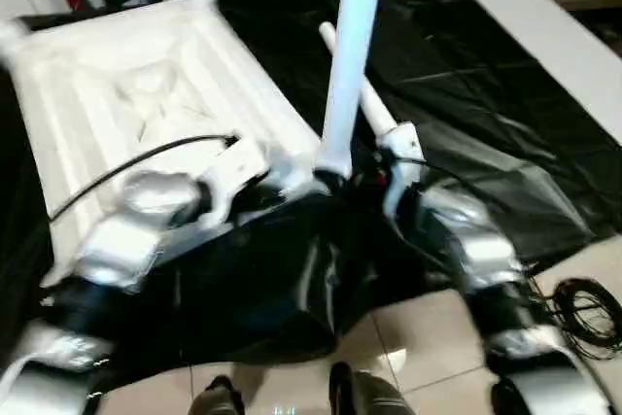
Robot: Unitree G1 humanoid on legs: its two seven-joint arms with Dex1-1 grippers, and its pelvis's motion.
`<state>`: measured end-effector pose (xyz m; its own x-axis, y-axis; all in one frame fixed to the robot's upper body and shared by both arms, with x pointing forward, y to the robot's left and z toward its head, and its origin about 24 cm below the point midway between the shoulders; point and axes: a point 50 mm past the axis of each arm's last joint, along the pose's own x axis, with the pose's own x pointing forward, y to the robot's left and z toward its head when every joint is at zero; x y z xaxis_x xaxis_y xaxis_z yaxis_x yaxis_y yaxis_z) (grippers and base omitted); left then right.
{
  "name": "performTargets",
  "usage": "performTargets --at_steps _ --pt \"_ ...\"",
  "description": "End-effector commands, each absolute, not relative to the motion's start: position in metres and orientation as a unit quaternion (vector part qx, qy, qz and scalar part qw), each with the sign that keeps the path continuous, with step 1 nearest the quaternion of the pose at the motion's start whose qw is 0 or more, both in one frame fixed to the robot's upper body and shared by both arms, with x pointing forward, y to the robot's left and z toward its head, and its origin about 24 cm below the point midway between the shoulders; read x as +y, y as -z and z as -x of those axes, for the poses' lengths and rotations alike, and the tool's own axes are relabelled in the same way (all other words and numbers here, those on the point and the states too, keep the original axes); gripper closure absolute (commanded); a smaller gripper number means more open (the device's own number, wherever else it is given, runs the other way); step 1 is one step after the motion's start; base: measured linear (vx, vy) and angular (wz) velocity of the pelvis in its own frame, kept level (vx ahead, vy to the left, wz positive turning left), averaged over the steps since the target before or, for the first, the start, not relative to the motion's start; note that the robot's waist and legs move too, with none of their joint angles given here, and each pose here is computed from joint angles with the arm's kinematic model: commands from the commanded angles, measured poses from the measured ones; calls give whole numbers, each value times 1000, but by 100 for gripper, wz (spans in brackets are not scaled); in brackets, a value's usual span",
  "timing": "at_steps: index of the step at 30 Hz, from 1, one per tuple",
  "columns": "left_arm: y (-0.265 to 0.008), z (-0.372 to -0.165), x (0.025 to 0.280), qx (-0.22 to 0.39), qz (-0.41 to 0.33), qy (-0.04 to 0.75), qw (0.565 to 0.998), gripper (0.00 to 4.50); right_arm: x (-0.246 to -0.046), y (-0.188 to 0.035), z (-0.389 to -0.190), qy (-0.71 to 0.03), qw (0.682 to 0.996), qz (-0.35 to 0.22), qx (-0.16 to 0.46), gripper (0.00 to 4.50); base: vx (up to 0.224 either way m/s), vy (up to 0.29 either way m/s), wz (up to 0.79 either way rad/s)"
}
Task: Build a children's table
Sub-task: Rotate leg to tighten
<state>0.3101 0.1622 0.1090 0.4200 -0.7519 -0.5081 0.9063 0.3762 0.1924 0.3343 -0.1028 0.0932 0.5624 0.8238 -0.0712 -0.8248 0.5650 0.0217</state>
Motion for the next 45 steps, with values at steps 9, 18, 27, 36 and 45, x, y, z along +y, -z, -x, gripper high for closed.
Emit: performTargets --at_steps 9,18,27,36,45 --pt "-92 -285 168 218 -206 597 744 422 -110 -100 -312 -570 820 38 44 61 39 13 1" --pt "-91 -291 164 198 -221 588 752 392 -106 -100 -312 -575 815 50 45 53 0 0 0" --pt "-87 -292 166 205 -226 588 749 392 -111 -95 -311 -567 820 63 52 53 0 0 0" --pt "-84 -289 168 219 -211 598 741 442 -112 -87 -317 -562 820 84 67 53 0 0 0" --pt "-85 -288 166 217 -206 605 738 442 -111 -82 -323 -562 817 107 66 53 0 0 0"
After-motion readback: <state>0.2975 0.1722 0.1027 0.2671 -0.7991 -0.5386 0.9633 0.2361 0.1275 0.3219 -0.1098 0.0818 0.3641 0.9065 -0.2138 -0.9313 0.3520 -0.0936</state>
